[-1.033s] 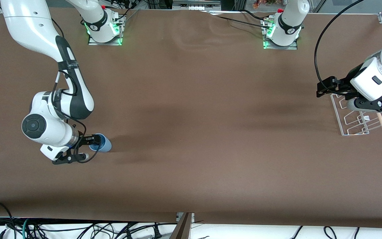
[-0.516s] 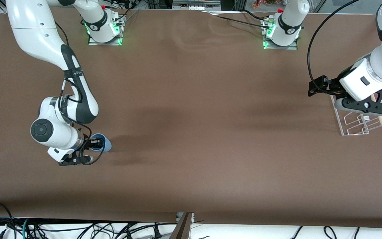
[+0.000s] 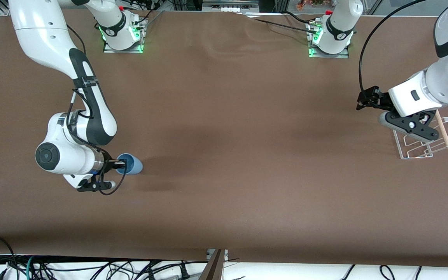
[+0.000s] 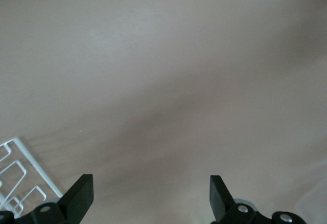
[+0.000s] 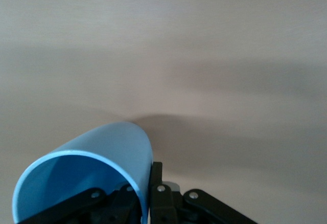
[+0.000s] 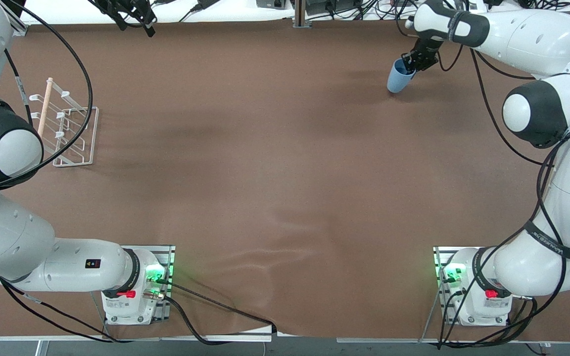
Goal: Transfer cup to left arm and place on rack
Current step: 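Lift the cup with the right gripper while the left gripper approaches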
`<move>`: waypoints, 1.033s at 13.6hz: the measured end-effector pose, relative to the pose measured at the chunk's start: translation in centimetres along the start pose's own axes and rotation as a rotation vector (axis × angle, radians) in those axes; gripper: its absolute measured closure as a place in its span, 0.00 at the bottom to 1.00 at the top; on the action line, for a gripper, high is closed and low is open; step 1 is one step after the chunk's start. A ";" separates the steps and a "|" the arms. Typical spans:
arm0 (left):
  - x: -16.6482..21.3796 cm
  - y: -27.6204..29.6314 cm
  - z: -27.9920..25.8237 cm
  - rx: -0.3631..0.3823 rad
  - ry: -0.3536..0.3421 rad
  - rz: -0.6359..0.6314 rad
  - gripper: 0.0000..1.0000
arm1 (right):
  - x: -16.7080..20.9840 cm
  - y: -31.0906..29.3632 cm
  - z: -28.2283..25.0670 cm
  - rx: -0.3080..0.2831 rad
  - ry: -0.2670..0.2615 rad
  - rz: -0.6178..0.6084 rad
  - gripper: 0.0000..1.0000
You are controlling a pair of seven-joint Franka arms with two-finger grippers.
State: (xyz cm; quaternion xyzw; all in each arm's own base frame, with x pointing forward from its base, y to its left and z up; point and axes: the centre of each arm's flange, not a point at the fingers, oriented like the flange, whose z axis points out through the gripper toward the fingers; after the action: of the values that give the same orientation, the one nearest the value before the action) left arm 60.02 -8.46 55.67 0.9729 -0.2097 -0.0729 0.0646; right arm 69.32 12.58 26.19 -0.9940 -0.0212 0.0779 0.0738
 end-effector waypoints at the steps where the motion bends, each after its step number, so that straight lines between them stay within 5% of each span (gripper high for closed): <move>1: 0.1 0.2 0.1 -0.017 0.005 0.062 0.00 | -0.1 -2.1 -0.9 0.027 -0.019 0.035 0.96; 6: 0.8 2.5 0.0 -0.167 0.086 0.375 0.00 | -3.2 -18.5 -4.9 0.217 -0.118 0.307 0.96; 12: 3.4 9.4 0.0 -0.151 0.224 0.793 0.00 | -8.7 -34.2 -8.0 0.583 -0.375 0.771 0.96; 14: 4.2 10.7 0.8 -0.134 0.274 0.897 0.00 | -9.4 -36.3 -8.8 0.661 -0.416 0.892 0.96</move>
State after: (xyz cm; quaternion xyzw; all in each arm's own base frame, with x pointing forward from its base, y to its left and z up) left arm 59.39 -19.96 56.08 0.7806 -0.5937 0.0777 0.1792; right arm 60.35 46.74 41.66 -0.7951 0.4101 0.2970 0.3339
